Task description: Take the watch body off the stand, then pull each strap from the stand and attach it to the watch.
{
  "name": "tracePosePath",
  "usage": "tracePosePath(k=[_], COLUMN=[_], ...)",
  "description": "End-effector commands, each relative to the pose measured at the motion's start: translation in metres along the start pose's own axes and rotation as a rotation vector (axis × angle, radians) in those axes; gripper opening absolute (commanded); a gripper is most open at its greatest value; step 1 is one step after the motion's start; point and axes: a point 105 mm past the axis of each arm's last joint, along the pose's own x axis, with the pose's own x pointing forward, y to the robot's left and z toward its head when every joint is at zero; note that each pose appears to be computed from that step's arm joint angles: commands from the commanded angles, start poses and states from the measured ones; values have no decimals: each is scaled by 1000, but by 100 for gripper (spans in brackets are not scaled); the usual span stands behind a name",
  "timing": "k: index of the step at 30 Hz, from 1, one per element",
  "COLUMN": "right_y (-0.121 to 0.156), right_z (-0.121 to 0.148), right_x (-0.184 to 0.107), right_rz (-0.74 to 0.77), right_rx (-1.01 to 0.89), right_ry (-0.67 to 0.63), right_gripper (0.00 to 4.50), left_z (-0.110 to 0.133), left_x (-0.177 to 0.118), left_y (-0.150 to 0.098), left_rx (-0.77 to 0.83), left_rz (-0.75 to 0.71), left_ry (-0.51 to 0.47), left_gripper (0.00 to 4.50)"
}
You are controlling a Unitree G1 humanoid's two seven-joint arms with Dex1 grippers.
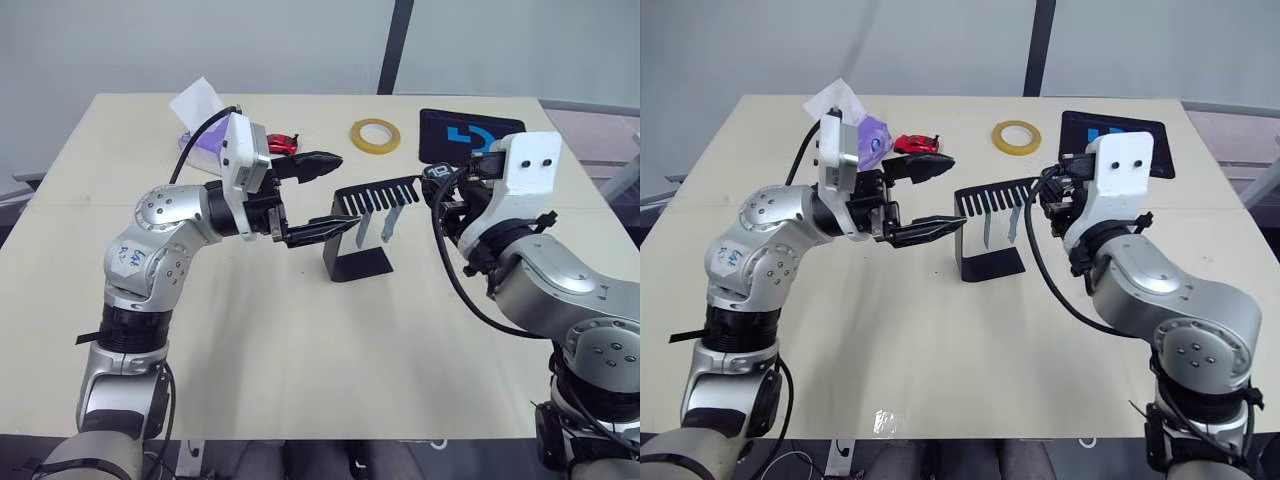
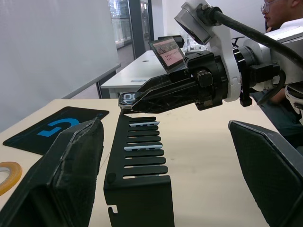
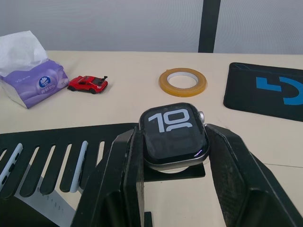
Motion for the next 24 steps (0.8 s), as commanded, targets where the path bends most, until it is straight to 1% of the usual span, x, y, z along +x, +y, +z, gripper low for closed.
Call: tracePosePath(k=[1, 9, 14, 16, 20, 24], right_y=[10, 17, 8, 2, -2, -16], right_z=[21, 31, 31, 31, 20, 0], right_x=[-8, -17, -27, -36, -66, -84], right_rz=[48, 90, 55, 45, 59, 26], right_rx=[-42, -57, -68, -71, -76, -12], right_ry=[-96, -147, -161, -171, -165, -67], right_gripper=[155, 155, 155, 155, 155, 155], left_z=[12, 15, 22, 24, 23, 16], left_x=[2, 9, 10, 9, 5, -4], left_y=[-4, -8, -9, -13, -26, -37], left_rx=[48, 41, 31, 19, -2, -37], left_rz=[-15, -47, -82, -114, -220, -303], left_ry=[-29, -57, -72, -73, -55, -17], left_gripper=[450, 450, 450, 450, 450, 450])
